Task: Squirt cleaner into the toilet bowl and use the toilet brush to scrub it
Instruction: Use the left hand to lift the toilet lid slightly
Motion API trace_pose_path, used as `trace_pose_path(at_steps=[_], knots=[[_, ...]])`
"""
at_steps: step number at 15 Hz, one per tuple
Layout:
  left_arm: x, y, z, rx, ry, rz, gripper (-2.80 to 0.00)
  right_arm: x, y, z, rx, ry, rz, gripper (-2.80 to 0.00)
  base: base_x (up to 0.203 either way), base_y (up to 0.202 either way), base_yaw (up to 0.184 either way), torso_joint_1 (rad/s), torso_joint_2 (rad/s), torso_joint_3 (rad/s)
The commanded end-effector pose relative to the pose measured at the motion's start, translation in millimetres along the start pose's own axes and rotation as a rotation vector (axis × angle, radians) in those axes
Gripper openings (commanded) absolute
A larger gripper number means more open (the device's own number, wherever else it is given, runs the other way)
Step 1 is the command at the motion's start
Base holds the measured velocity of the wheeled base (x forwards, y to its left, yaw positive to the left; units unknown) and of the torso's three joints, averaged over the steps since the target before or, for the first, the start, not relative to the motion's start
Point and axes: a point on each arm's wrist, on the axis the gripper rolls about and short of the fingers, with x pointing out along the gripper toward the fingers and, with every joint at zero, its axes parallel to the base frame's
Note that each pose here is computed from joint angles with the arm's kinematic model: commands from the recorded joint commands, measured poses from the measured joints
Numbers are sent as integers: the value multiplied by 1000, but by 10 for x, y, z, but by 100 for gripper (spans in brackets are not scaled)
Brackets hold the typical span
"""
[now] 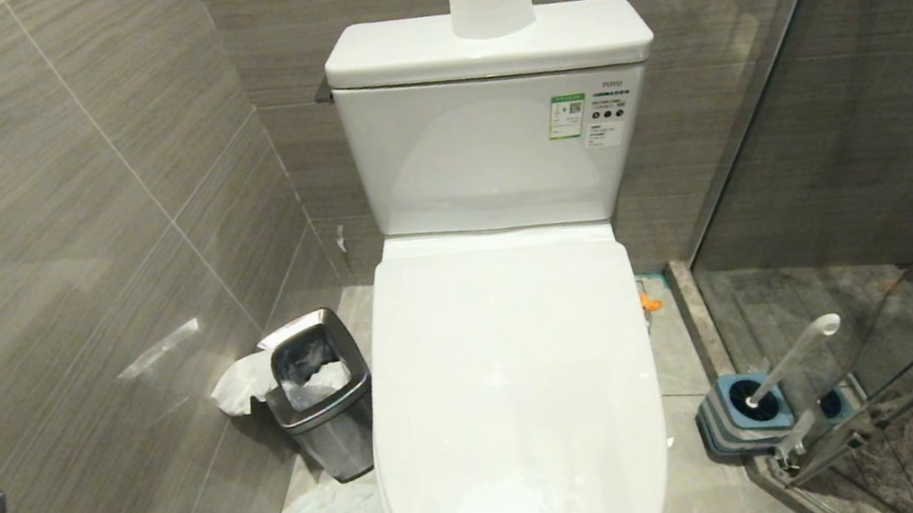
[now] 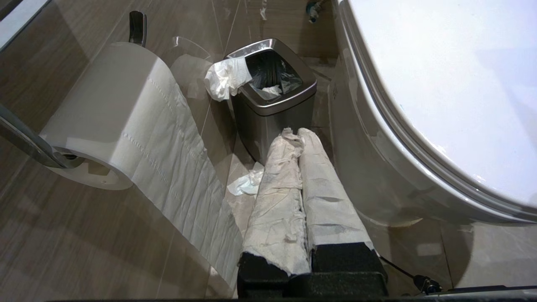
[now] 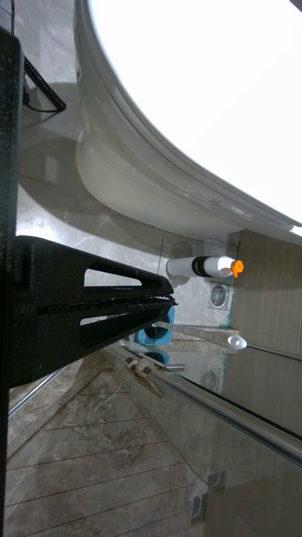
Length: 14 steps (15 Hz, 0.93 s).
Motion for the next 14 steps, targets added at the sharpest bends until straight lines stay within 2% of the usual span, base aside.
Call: trace_pose_path(at_steps=[1, 14], knots=[[1, 0, 0, 0, 1, 1, -280, 1, 0, 0, 0, 1, 1, -280, 0, 0, 0, 0, 0, 0], [1, 0, 0, 0, 1, 1, -280, 1, 0, 0, 0, 1, 1, -280, 0, 0, 0, 0, 0, 0]])
